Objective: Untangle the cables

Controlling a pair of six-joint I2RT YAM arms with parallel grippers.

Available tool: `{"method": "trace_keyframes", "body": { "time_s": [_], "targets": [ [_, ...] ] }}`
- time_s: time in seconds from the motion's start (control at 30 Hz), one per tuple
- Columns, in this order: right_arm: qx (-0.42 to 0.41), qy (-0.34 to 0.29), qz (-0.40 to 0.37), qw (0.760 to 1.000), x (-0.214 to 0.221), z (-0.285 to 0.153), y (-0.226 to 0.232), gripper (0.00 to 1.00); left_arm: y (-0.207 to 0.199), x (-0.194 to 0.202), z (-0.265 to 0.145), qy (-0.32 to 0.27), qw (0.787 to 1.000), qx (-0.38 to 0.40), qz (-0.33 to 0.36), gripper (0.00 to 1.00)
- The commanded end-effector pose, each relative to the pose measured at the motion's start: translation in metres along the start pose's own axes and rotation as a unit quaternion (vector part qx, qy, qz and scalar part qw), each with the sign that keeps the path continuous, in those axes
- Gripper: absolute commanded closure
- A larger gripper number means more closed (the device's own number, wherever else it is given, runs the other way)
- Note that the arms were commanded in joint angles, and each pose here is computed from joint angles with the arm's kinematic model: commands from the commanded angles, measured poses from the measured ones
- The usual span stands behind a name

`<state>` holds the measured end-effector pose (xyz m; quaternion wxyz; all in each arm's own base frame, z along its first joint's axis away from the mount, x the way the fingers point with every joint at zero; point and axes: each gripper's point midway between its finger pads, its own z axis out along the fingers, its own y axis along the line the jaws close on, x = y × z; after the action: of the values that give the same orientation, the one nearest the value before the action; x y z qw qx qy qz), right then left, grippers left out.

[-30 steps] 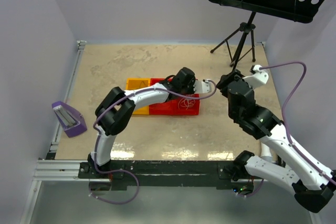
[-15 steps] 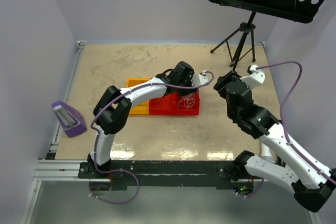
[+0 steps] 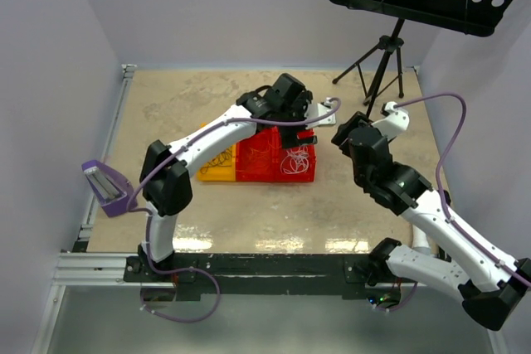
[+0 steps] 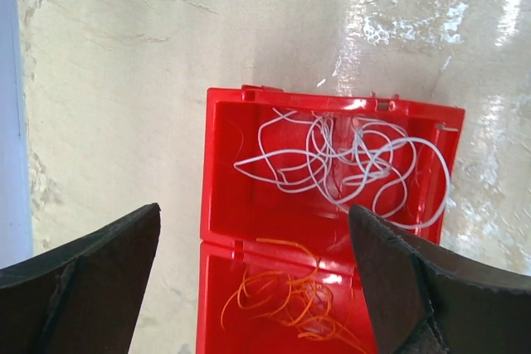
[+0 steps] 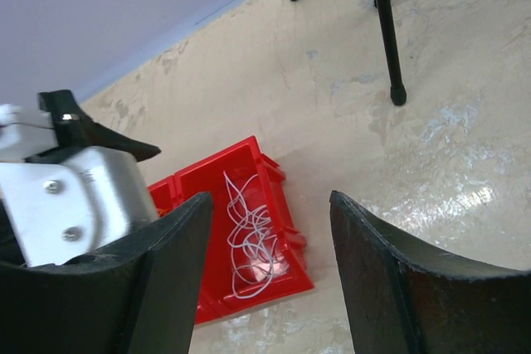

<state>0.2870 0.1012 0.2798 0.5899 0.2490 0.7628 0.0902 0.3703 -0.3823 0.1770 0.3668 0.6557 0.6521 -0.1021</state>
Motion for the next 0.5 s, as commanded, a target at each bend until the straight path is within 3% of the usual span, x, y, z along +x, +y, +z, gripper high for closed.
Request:
{"method": "trace_keyframes", "body": {
  "time_s": [0.0,0.17,0.3,0.47],
  "targets": [
    [-0.007,-0.004,0.015,1.0,-0.014,-0.005,0.007,0.36,0.012,-0.004,-0.046,-0.004,1.0,0.007,-0.014,0.0],
    [-0.025,0.012,0.0,1.0,-0.007,-0.003,0.015,0.34,0.064,-0.007,-0.091,-0.047,0.991,-0.034,-0.119,0.0],
    [-0.051,0.046,-0.03,0.997,0.013,0.005,0.031,0.29,0.089,0.023,-0.122,-0.03,0.973,-0.086,-0.214,0.0],
    [-0.133,0.045,-0.035,0.989,0.009,0.001,0.065,0.05,0.098,0.06,-0.152,0.004,0.94,-0.147,-0.309,0.0]
  ]
}}
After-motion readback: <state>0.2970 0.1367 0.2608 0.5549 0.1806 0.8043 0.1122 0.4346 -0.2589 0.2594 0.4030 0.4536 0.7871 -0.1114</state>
